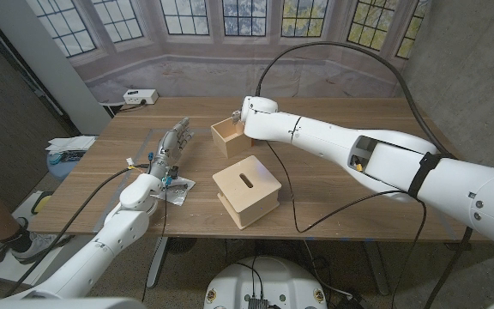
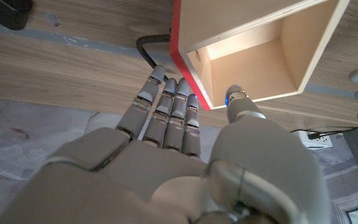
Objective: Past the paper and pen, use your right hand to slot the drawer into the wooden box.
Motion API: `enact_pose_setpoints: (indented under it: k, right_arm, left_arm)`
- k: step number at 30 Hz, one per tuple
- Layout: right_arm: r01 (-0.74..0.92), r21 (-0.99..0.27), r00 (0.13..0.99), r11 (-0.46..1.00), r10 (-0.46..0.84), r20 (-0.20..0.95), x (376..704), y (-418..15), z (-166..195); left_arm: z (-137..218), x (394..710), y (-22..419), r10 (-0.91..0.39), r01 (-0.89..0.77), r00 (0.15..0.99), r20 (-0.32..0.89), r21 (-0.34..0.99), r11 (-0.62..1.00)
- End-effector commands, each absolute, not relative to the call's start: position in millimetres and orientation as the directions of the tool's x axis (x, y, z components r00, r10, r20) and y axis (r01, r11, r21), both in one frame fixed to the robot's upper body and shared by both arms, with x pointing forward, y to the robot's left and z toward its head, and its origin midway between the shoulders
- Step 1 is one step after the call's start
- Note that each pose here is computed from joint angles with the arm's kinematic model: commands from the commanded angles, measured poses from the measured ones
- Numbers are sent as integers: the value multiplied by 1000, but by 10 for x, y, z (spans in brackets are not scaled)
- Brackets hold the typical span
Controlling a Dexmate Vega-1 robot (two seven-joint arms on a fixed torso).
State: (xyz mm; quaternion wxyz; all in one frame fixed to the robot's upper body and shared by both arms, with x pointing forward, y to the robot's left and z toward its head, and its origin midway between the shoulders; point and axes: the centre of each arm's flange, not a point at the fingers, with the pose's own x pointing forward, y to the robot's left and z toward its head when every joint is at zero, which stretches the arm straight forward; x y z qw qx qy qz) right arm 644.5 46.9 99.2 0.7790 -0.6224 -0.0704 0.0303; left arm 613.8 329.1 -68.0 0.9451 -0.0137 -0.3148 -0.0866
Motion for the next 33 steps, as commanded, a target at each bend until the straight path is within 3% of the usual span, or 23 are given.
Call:
enact_pose_setpoints:
  k: [1,33]
  right_arm:
    - [54,-974,990,221,117,81,6515,552,979]
    - [136,-986,990,100,28,139,6642,620,809]
  left_arm:
    - [-692,6118,3275,-161,178,784,600,31,984]
    - [-739,6125,3222,-172,189,789,590,33,981]
